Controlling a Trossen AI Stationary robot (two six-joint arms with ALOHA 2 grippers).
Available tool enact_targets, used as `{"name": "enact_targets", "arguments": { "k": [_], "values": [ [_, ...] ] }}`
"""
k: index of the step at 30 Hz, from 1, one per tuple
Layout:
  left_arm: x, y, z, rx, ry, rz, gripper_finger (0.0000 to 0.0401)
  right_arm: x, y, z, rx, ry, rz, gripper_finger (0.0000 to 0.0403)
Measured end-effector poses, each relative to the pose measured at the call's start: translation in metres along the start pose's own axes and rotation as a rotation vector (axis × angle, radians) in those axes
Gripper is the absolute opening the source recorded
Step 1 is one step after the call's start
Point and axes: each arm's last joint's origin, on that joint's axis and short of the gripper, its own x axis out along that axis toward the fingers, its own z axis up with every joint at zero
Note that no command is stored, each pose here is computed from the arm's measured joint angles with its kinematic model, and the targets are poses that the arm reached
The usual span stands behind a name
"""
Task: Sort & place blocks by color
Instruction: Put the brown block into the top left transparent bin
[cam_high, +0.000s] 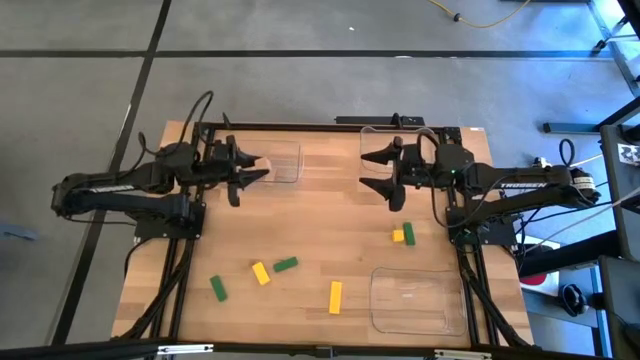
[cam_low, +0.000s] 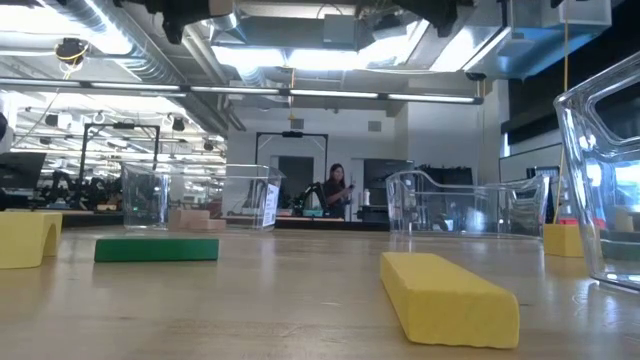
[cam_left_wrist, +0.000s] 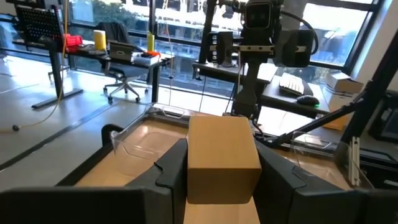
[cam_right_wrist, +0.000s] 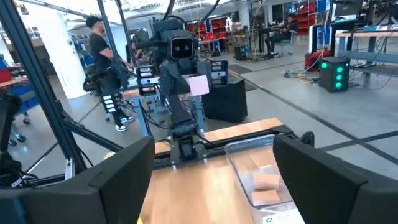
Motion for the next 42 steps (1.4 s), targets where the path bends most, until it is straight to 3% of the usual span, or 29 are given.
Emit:
{"name": "enact_targets", "arguments": {
  "k": [8, 12, 20, 23, 25, 29, 35, 42],
  "values": [
    [0.004, 0.001, -0.003, 0.033, 0.022, 0.007, 0.0122, 0.000, 0.000, 0.000, 0.000, -0.001, 0.000, 0.0330],
    [0.010, 0.012, 0.001, 0.040, 0.055, 0.119, 0.0122, 0.000, 0.000, 0.000, 0.000, -0.001, 0.000, 0.0330],
    [0.058, 0.067, 0.010, -0.062, 0.448, 0.328, 0.0122, 0.000, 0.000, 0.000, 0.006, -0.001, -0.001, 0.0330],
    [0.076, 0.096, -0.007, -0.188, 0.642, 0.376, 0.0122, 0.000, 0.000, 0.000, 0.006, -0.001, -0.001, 0.0330],
    [0.084, 0.112, -0.024, -0.278, 0.748, 0.351, 0.0122, 0.000, 0.000, 0.000, 0.006, 0.000, -0.001, 0.0330],
    [0.093, 0.130, -0.051, -0.369, 0.854, 0.319, 0.0122, 0.000, 0.000, 0.000, 0.007, 0.001, -0.001, 0.0330],
    [0.095, 0.141, -0.061, -0.392, 0.887, 0.343, 0.0122, 0.000, 0.000, -0.001, 0.007, 0.006, -0.002, 0.0330],
    [0.092, 0.147, -0.060, -0.503, 0.858, 0.478, 0.0122, 0.000, -0.003, -0.005, 0.083, 0.036, -0.084, 0.0330]
  ]
}}
